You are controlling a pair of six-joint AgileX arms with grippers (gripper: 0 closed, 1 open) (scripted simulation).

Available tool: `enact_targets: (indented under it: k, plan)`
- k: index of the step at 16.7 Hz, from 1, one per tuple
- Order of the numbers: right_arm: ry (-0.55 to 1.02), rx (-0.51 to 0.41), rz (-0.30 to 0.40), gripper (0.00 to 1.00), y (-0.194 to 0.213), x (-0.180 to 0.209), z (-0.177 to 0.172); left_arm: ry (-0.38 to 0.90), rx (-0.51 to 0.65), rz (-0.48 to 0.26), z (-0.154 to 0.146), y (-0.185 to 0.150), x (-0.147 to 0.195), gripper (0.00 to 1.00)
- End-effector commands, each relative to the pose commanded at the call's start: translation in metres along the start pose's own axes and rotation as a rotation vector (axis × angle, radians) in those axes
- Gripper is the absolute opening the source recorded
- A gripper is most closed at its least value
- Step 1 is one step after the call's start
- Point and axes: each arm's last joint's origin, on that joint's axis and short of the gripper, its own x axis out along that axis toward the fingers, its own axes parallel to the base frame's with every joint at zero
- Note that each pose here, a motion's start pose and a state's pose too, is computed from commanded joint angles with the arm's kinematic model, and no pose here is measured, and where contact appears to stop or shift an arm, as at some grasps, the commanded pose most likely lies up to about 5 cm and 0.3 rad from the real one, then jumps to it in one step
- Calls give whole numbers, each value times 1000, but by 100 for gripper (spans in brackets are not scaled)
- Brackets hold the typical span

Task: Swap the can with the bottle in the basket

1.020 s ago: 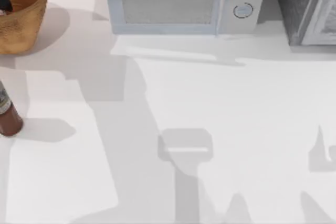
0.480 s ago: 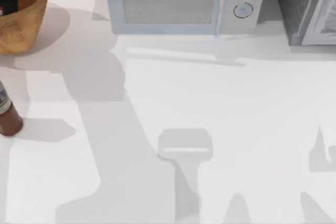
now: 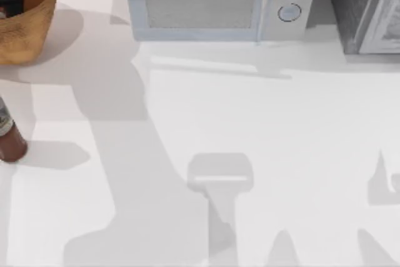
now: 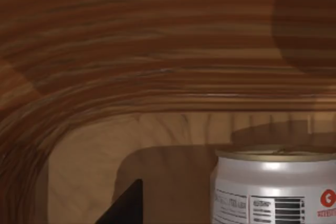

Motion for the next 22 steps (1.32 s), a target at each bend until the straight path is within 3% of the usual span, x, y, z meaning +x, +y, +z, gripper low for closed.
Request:
enact_targets:
  k: [1, 14, 22]
  plan:
    - [0, 0, 0, 100, 0, 0, 0, 0, 0, 0, 0, 0, 0, 100]
    - [0, 0, 0, 100, 0, 0, 0, 0, 0, 0, 0, 0, 0, 2]
    - [0, 0, 0, 100, 0, 0, 0, 0, 0, 0, 0, 0, 0, 0]
